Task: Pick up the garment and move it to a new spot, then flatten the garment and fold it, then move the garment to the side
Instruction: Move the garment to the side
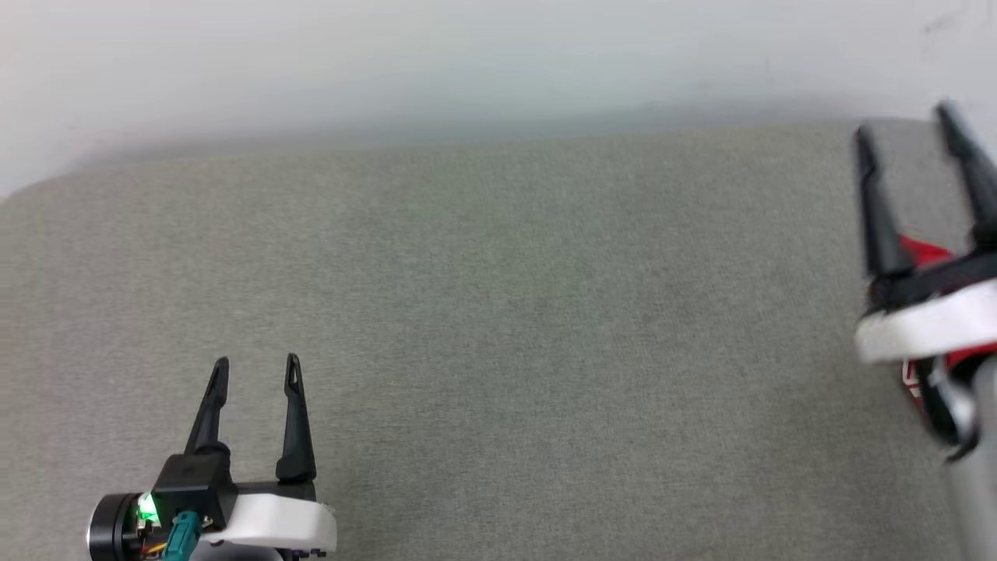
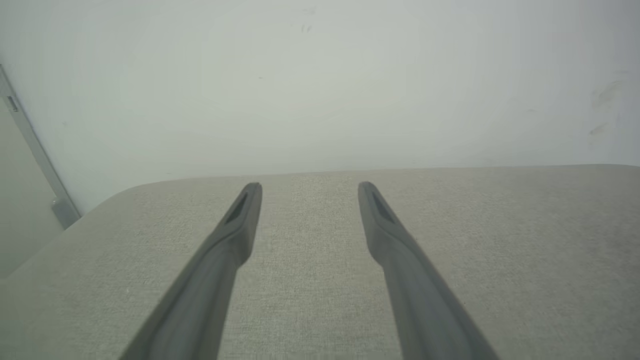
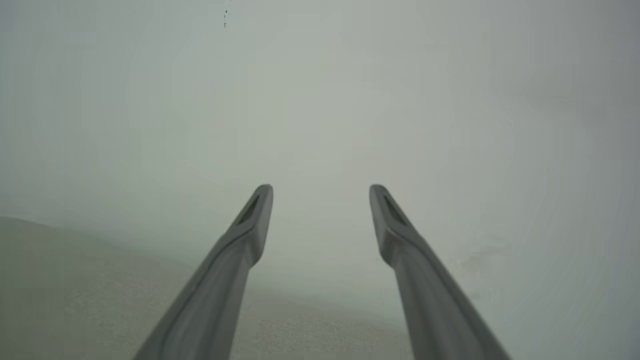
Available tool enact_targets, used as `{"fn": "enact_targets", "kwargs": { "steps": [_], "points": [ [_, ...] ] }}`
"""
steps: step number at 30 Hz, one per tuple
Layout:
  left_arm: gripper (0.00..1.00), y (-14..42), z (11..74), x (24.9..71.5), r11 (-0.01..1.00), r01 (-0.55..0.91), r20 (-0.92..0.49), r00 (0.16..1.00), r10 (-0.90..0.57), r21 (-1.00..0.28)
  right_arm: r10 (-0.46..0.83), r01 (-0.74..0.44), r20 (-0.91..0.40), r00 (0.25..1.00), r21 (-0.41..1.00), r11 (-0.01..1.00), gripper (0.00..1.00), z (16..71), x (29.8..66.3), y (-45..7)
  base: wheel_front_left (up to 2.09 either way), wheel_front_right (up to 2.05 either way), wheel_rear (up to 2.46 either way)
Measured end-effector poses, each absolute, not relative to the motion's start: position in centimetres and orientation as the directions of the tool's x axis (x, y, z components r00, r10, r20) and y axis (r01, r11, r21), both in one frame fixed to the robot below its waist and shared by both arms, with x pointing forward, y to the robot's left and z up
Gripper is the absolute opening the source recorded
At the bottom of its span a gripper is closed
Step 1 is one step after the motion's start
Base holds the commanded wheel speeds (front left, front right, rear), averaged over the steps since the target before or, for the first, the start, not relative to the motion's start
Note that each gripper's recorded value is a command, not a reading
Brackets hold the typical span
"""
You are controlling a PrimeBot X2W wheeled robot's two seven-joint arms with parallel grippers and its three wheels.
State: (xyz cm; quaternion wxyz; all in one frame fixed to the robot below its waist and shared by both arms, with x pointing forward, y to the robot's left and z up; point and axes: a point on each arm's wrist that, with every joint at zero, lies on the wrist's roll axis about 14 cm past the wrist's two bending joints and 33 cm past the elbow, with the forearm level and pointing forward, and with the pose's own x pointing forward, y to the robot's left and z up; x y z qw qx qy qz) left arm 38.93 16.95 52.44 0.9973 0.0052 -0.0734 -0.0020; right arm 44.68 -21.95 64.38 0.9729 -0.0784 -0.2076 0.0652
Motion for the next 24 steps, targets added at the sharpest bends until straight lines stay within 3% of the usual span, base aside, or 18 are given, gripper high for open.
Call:
{"fn": "enact_targets", "kwargs": {
  "steps": [8,14,24],
  "points": [
    [1.00,18.4,52.5,36.6,0.999,-0.044,0.141,0.989,0.043,0.004,0.165,-0.163,0.292,0.942,-0.032,0.986,1.00,58.6,40.9,-17.8,0.00,0.00,0.00],
    [1.00,18.4,52.0,35.6,0.999,-0.042,0.125,0.991,0.042,-0.002,0.109,-0.124,0.211,0.972,0.059,0.991,1.00,55.0,38.0,-17.8,0.00,0.00,0.00],
    [1.00,17.8,51.5,35.1,0.999,-0.019,0.110,0.994,0.022,-0.032,0.046,-0.062,0.165,0.985,0.095,0.994,1.00,53.1,34.7,-19.0,0.00,0.00,0.00]
  ]
}}
